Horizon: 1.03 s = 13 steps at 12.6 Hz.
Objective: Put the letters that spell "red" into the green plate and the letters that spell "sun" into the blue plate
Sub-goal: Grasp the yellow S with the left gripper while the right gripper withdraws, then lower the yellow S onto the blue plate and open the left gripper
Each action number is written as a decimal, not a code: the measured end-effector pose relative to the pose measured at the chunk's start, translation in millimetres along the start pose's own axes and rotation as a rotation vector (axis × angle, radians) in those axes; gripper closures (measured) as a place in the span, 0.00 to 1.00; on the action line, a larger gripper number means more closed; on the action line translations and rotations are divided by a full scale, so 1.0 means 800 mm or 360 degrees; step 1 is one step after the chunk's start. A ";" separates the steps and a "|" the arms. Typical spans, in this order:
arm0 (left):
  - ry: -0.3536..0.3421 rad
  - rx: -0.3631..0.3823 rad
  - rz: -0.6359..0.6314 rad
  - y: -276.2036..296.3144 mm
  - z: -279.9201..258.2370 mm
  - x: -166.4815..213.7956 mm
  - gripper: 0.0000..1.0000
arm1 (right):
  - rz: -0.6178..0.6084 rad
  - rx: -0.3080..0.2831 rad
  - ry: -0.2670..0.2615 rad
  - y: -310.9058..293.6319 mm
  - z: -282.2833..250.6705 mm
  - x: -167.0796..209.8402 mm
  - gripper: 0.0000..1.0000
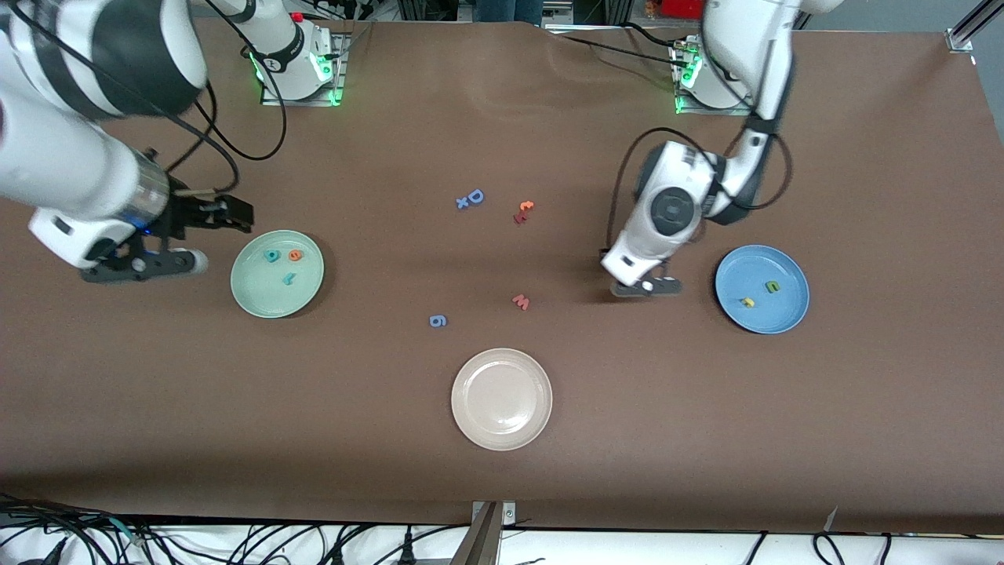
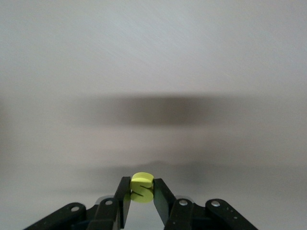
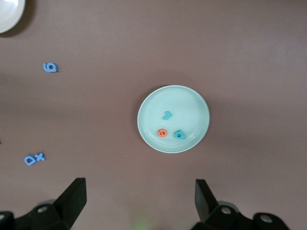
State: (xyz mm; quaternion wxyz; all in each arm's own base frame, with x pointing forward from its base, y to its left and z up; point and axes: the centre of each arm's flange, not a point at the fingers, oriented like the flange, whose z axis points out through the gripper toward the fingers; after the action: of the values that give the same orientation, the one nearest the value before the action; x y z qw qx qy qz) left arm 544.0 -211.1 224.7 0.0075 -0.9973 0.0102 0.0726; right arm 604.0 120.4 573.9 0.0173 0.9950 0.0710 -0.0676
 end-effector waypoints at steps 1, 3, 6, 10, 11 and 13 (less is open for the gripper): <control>0.0001 -0.0009 0.0094 -0.054 -0.022 0.013 0.74 | -0.0018 -0.0018 0.0040 0.007 -0.019 -0.011 0.00; 0.0011 -0.0014 0.0296 -0.149 -0.047 0.026 0.74 | -0.0045 -0.0025 0.0087 0.016 -0.044 -0.029 0.00; -0.0020 0.0007 0.0514 -0.217 -0.038 0.025 0.74 | -0.0002 0.0015 0.0072 0.050 -0.035 -0.045 0.00; -0.0063 0.0060 0.0587 -0.229 0.006 0.028 0.74 | 0.0113 0.0057 0.0126 0.104 -0.012 -0.076 0.00; -0.0073 0.0075 0.0584 -0.233 0.018 0.029 0.74 | 0.0141 0.0068 0.0137 0.118 -0.011 -0.078 0.00; -0.0080 0.0088 0.0583 -0.239 0.028 0.031 0.67 | 0.0130 0.0071 0.0143 0.115 -0.011 -0.077 0.00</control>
State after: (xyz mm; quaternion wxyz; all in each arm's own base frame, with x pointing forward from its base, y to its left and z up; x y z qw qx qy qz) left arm 569.1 -20.2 201.8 0.0218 -0.9761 0.1932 0.0974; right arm 557.7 20.9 593.4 -0.0054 0.9993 0.0297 -0.0235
